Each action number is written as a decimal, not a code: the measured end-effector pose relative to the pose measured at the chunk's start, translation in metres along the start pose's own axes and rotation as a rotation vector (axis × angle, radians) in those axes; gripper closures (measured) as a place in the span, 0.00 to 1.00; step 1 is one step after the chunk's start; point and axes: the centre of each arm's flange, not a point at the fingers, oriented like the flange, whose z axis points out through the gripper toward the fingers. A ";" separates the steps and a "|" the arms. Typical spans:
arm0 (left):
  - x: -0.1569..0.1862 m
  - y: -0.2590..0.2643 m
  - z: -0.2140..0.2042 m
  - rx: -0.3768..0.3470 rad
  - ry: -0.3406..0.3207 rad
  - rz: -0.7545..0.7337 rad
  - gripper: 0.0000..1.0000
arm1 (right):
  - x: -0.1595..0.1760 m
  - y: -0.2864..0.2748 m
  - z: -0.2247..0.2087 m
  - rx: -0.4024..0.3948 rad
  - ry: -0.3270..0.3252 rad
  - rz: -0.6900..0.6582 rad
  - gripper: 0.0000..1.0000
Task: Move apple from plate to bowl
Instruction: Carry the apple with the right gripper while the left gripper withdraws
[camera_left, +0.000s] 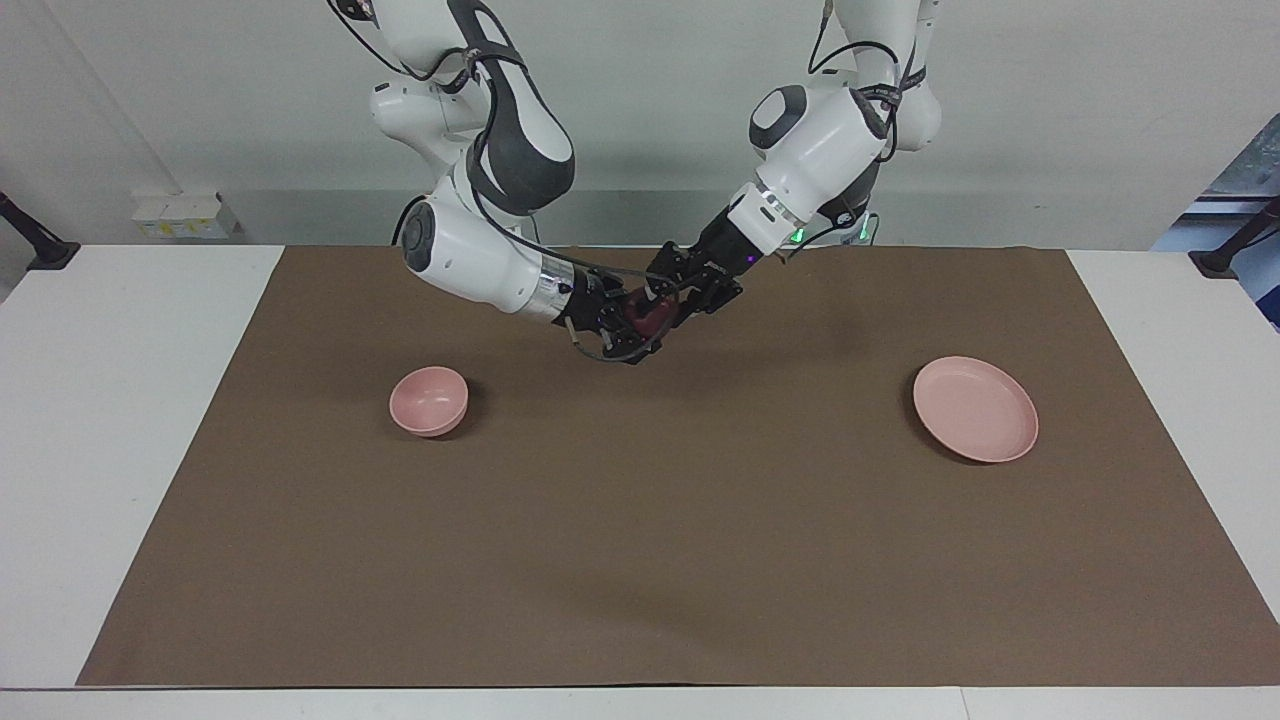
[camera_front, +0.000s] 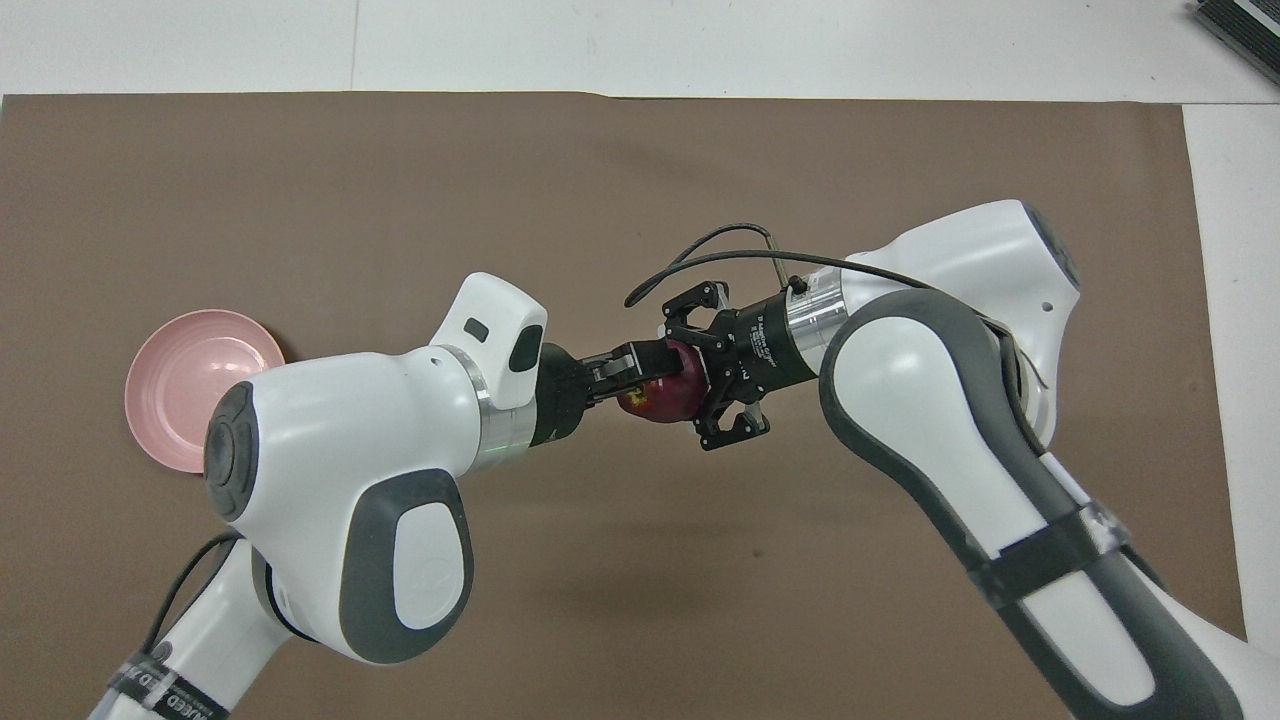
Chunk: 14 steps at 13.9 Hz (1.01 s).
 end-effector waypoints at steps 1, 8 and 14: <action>0.000 0.001 -0.001 -0.001 0.001 0.001 0.18 | -0.002 0.000 -0.002 0.000 0.010 -0.010 0.34; 0.015 -0.002 -0.015 0.057 0.009 0.057 0.00 | 0.017 0.012 -0.042 -0.104 0.177 -0.147 0.34; 0.064 -0.052 -0.052 0.365 -0.006 0.215 0.00 | 0.057 0.039 -0.104 -0.346 0.466 -0.485 0.34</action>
